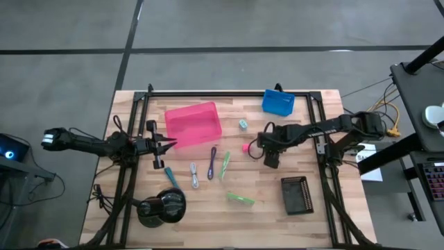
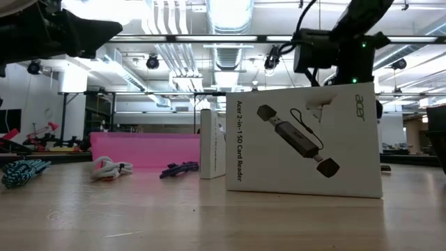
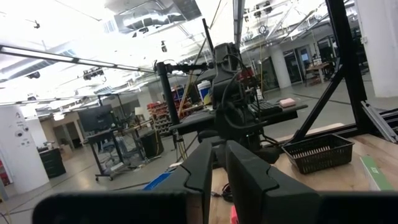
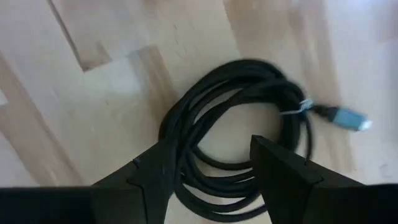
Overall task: Pick and place items into bin
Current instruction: Put the black cable wire into the pink bin
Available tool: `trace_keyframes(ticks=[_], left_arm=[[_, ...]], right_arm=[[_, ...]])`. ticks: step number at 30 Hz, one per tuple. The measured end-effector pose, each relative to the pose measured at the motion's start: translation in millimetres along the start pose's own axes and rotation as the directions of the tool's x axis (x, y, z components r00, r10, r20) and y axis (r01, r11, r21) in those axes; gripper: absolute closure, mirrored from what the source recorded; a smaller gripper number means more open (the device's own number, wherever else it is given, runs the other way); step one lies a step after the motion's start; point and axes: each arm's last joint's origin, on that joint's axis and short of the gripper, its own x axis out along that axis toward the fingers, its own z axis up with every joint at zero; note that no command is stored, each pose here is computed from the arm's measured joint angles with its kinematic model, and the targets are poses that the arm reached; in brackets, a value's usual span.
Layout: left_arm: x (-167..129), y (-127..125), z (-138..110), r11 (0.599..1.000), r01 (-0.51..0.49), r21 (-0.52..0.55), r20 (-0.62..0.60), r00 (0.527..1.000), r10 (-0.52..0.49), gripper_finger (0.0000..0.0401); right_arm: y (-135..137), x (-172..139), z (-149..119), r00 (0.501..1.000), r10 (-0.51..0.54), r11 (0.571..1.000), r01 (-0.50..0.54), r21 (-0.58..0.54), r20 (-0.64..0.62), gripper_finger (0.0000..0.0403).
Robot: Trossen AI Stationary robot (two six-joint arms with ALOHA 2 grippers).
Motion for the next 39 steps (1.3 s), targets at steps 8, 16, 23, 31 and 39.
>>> trace_keyframes(ticks=[8, 16, 23, 31, 39], left_arm=[[0, 0, 0, 1.0, 0.0, 0.0, 0.0, 1.0, 0.0, 0.0369], [0, 0, 0, 1.0, 0.0, 0.0, 0.0, 1.0, 0.0, 0.0369], [0, 0, 0, 1.0, -0.001, 0.0, 0.001, 1.0, 0.001, 0.0369], [0, 0, 0, 1.0, 0.0, 0.0, 0.0, 1.0, 0.0, 0.0369], [0, 0, 0, 1.0, 0.0, 0.0, 0.0, 1.0, 0.0, 0.0369]], right_arm=[[-13, 10, -2, 1.0, -0.005, 0.999, 0.005, 0.037, 0.003, 0.0209], [-12, 16, -4, 0.999, 0.031, 0.999, -0.03, -0.031, 0.043, 0.0209], [-12, 18, -7, 0.999, 0.036, 0.999, -0.035, -0.031, 0.028, 0.0221], [-12, 18, -7, 0.999, 0.048, 0.998, -0.047, -0.04, 0.024, 0.0281], [-12, 18, -7, 0.998, 0.056, 0.993, -0.054, -0.108, 0.02, 0.0355]])
